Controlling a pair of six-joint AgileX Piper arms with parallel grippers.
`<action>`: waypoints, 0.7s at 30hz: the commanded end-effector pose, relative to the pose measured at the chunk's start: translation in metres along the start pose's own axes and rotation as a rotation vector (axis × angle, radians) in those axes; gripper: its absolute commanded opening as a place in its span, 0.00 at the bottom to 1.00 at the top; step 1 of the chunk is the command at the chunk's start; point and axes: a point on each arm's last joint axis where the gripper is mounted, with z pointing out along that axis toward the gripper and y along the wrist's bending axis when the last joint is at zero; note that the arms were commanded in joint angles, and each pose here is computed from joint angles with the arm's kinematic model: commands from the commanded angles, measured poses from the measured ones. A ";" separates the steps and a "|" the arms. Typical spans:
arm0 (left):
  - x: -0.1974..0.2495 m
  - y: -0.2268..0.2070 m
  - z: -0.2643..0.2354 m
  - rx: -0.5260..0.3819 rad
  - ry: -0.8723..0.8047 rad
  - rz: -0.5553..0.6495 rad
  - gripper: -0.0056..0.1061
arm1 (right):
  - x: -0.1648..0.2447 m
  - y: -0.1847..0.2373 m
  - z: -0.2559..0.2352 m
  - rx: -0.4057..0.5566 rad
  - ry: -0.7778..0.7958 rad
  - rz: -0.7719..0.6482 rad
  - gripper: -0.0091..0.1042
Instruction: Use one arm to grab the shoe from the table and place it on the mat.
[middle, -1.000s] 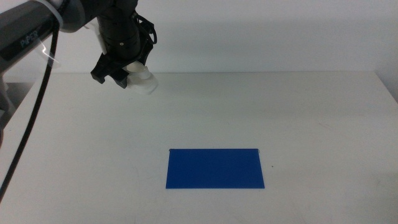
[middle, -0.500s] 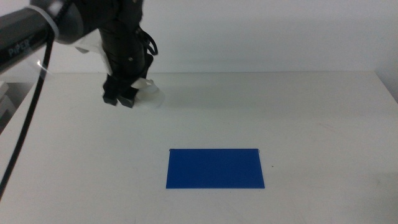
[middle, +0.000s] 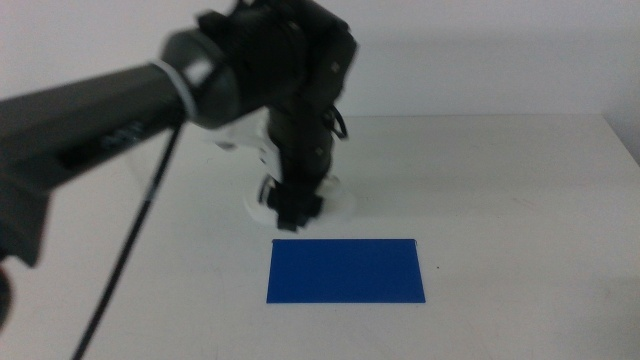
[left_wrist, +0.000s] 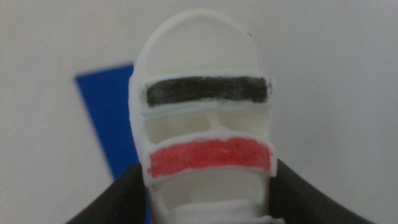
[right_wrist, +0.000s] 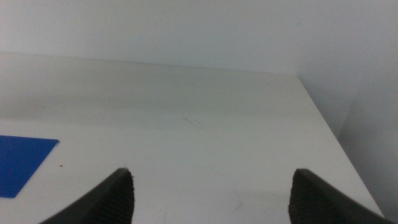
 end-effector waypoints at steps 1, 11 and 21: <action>0.006 0.006 -0.017 -0.034 0.017 -0.022 0.04 | -0.006 -0.001 -0.002 0.010 -0.097 -0.017 0.65; 0.051 -0.002 0.021 -0.101 0.068 0.014 0.04 | -0.006 -0.001 -0.002 0.010 -0.097 -0.017 0.65; 0.056 0.000 0.044 -0.152 0.055 0.015 0.04 | -0.006 -0.001 -0.002 0.010 -0.097 -0.017 0.65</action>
